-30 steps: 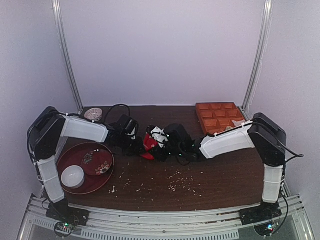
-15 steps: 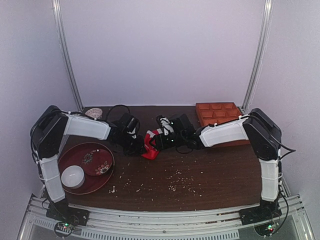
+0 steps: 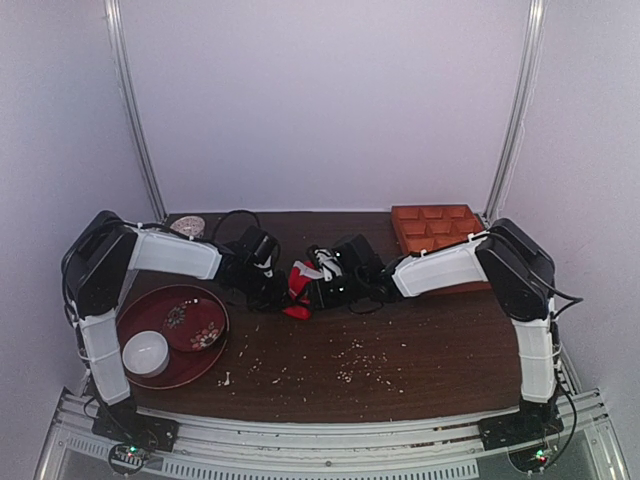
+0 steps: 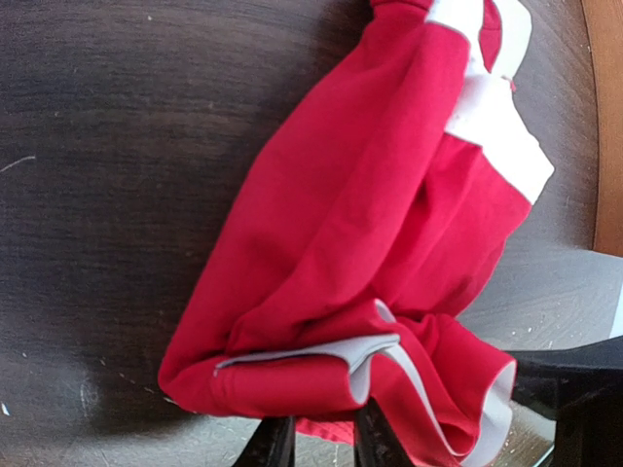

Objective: Roll the underwear
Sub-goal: Roll the underwear at the center of the board.

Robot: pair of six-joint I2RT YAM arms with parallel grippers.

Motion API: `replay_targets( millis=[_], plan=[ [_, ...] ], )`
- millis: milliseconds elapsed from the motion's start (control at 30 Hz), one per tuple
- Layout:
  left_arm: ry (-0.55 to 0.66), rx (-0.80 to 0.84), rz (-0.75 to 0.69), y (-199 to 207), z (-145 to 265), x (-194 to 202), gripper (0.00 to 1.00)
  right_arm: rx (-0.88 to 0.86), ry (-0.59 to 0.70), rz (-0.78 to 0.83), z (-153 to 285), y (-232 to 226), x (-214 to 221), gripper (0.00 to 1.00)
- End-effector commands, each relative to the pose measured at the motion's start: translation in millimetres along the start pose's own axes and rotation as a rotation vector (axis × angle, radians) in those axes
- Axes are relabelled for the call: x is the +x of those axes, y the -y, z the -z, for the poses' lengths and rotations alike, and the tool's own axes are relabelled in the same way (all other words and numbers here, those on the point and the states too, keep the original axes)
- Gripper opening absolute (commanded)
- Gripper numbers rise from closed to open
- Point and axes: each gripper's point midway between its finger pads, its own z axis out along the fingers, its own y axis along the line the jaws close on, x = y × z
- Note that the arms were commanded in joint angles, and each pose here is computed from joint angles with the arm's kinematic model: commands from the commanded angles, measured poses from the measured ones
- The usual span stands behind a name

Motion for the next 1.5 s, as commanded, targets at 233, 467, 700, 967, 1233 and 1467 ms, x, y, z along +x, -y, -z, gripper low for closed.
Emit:
replay_targets(
  millis=[233,467,700,967,1233,1467],
  plan=[
    [-0.013,-0.002,0.018,-1,-3,-2,0.22,-0.011,-0.057,-0.029,-16,-2,8,0.38],
    [-0.012,-0.002,0.018,-1,-3,-2,0.22,-0.010,-0.087,-0.049,-23,0,11,0.26],
    [-0.009,0.001,0.020,0,-3,-3,0.23,0.009,-0.137,-0.081,-28,6,16,0.00],
    [0.012,0.020,0.011,8,7,-11,0.24,-0.023,-0.174,-0.178,-29,20,13,0.00],
    [0.089,0.028,0.001,16,49,-34,0.29,-0.071,-0.264,-0.287,-26,34,17,0.00],
    [0.117,-0.002,-0.008,6,65,-36,0.39,-0.123,-0.374,-0.340,-32,35,27,0.00]
  ],
)
